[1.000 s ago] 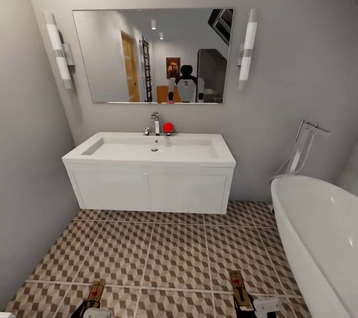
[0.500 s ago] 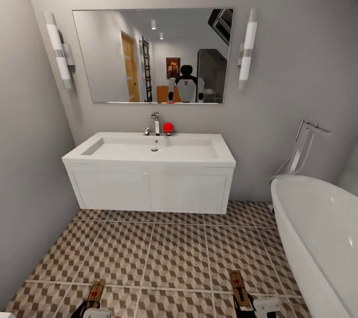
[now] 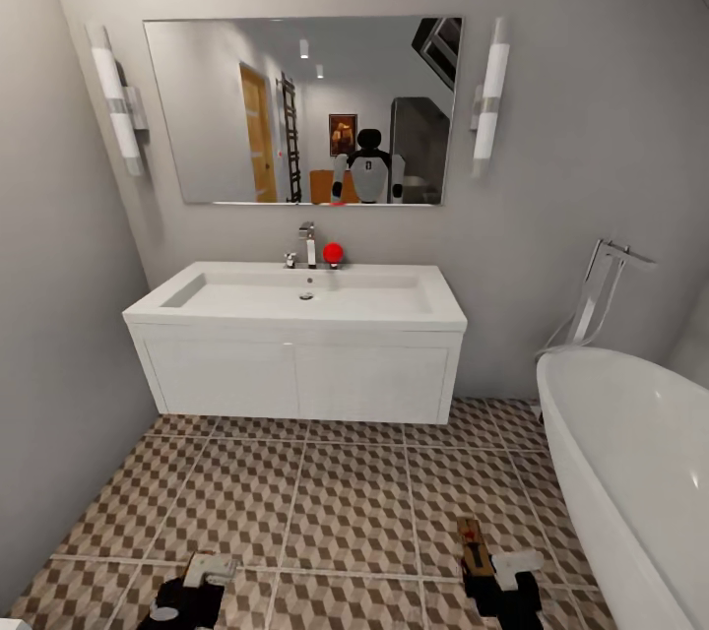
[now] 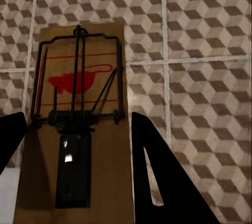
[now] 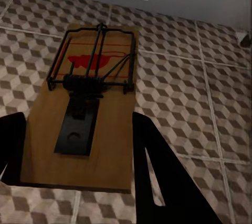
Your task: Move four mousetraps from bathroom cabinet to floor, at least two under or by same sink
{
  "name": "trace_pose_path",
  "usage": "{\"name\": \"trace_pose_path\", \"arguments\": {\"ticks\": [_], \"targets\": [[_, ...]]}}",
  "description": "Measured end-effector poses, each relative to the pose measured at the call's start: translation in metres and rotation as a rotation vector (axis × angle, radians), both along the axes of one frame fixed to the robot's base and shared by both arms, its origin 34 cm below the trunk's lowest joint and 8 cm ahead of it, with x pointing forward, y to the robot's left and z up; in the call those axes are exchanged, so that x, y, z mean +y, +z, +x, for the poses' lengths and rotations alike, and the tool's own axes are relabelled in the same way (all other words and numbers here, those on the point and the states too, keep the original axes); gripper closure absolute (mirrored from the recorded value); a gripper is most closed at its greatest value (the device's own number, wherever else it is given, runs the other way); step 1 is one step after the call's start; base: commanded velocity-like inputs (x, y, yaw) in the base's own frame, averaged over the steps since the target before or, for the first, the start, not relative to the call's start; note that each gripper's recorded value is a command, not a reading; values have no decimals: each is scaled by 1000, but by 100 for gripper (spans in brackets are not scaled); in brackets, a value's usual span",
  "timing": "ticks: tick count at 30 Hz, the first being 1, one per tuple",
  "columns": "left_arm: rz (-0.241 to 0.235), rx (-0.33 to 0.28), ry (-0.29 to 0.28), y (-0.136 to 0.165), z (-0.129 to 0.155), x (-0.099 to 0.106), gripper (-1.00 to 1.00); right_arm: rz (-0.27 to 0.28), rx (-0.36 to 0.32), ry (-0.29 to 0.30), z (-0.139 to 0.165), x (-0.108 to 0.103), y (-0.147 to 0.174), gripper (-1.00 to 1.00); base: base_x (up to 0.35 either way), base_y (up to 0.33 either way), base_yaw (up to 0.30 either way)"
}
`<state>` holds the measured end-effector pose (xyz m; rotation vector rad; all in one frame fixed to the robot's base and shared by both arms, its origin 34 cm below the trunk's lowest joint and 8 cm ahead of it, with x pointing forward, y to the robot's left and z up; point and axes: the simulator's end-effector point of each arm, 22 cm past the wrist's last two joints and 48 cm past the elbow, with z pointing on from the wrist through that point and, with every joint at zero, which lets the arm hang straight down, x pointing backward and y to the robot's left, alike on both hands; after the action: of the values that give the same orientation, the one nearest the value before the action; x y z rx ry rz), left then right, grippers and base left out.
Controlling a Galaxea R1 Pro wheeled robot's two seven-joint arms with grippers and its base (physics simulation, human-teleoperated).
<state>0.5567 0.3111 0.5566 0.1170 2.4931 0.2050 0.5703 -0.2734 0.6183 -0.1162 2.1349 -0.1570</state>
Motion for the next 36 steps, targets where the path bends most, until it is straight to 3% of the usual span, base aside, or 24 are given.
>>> {"name": "trace_pose_path", "arguments": {"ticks": [3,9,14,18,22,26,32,36], "targets": [[-11,14,-7,14,18,-9,100,6,3,-1,29,13,20,100,0,0,0],[-6,-6,-10,82,106,-17,100,32,-31,15,108,59,79,100,0,0,0],[1,-29,-3,107,135,-14,100,19,0,7,142,66,102,100,0,0,0],[16,-5,16,90,123,-2,100,17,27,8,145,69,99,100,0,0,0],[17,-50,24,79,118,3,100,21,42,12,143,73,94,100,0,0,0],[5,-72,17,79,120,-6,100,22,45,13,143,74,93,100,0,0,0],[-22,-151,-15,105,145,-30,100,21,36,13,145,74,97,100,0,0,0],[-26,-151,-19,109,148,-34,100,21,30,14,146,74,100,100,0,0,0]]}}
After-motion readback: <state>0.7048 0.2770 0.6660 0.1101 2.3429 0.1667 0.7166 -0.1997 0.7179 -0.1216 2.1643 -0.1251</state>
